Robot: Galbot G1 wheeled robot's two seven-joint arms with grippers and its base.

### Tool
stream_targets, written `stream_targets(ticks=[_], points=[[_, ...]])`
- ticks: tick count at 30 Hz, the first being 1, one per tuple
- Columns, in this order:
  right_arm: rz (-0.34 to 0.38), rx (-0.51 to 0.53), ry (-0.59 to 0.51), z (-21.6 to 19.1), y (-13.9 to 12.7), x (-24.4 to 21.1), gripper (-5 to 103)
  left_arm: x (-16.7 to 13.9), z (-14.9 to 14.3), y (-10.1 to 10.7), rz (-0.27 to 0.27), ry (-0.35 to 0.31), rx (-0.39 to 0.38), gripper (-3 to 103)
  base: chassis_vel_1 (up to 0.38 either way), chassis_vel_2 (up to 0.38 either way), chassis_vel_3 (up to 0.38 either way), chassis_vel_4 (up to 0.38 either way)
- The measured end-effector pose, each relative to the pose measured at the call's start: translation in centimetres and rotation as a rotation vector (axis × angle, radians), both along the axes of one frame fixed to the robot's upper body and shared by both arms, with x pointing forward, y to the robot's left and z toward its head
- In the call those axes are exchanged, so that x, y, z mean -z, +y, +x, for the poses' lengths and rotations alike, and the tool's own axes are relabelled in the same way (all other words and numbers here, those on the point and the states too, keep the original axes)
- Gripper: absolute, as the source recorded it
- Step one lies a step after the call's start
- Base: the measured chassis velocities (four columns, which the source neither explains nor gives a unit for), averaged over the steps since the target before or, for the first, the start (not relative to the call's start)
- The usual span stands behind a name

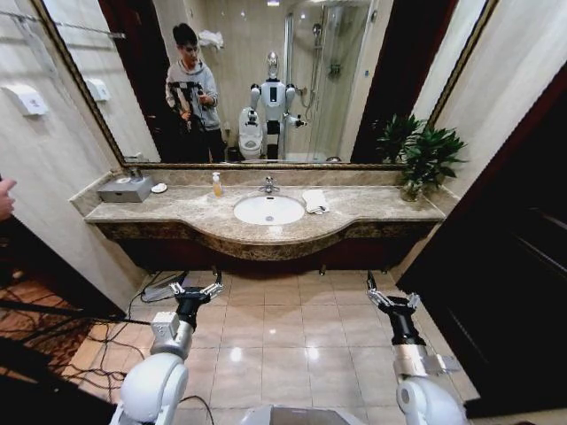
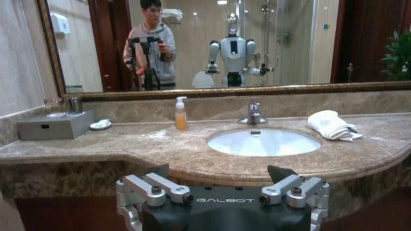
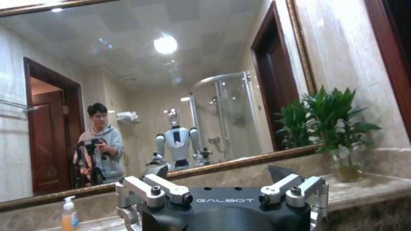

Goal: Pick up the towel from the sink counter and wipe the mirror surface.

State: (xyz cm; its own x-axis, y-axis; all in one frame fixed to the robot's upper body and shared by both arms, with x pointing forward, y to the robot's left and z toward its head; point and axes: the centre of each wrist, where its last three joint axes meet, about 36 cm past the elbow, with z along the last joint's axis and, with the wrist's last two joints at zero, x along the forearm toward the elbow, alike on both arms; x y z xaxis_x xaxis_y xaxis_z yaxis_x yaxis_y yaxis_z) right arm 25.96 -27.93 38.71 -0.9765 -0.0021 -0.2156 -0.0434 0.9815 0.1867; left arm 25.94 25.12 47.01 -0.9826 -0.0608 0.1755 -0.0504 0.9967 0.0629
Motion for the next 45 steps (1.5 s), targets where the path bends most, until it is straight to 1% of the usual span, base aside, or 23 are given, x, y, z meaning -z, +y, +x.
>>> stream_targets(ticks=[3,7,9,11,14,18,20,28,34,37,45], points=[[-0.001,-0.017,0.004,0.1,0.0,-0.1,100,0.0,0.0,0.0,0.000,0.000,0.000,100,0.000,0.000,0.000,0.000],[-0.028,-0.027,0.016,0.0,-0.2,0.0,100,0.0,0.0,0.0,0.000,0.000,0.000,100,0.000,0.000,0.000,0.000],[-0.065,-0.007,0.039,-0.3,-1.2,-0.1,100,0.0,0.0,0.0,0.000,0.000,0.000,100,0.000,0.000,0.000,0.000],[-0.073,-0.002,0.049,-0.2,-1.5,-0.3,100,0.0,0.0,0.0,0.000,0.000,0.000,100,0.000,0.000,0.000,0.000],[-0.099,-0.032,0.060,0.1,-2.1,-0.4,100,0.0,0.0,0.0,0.000,0.000,0.000,100,0.000,0.000,0.000,0.000],[-0.101,-0.057,0.051,0.3,-1.8,-0.1,100,0.0,0.0,0.0,0.000,0.000,0.000,100,0.000,0.000,0.000,0.000],[-0.089,-0.063,0.043,0.7,-1.3,0.0,100,0.0,0.0,0.0,0.000,0.000,0.000,100,0.000,0.000,0.000,0.000],[-0.102,-0.118,0.080,1.3,0.2,0.0,100,0.0,0.0,0.0,0.000,0.000,0.000,100,0.000,0.000,0.000,0.000],[-0.097,-0.097,0.069,1.9,0.5,-0.3,100,0.0,0.0,0.0,0.000,0.000,0.000,100,-0.019,0.015,0.029,-0.018],[-0.097,-0.074,0.066,2.0,0.0,-0.4,100,0.0,0.0,0.0,0.000,0.000,0.000,100,-0.103,0.081,0.100,-0.087],[-0.088,-0.057,0.062,2.0,-0.5,-0.5,100,0.0,0.0,0.0,0.000,0.000,0.000,100,-0.169,0.151,0.179,-0.173]])
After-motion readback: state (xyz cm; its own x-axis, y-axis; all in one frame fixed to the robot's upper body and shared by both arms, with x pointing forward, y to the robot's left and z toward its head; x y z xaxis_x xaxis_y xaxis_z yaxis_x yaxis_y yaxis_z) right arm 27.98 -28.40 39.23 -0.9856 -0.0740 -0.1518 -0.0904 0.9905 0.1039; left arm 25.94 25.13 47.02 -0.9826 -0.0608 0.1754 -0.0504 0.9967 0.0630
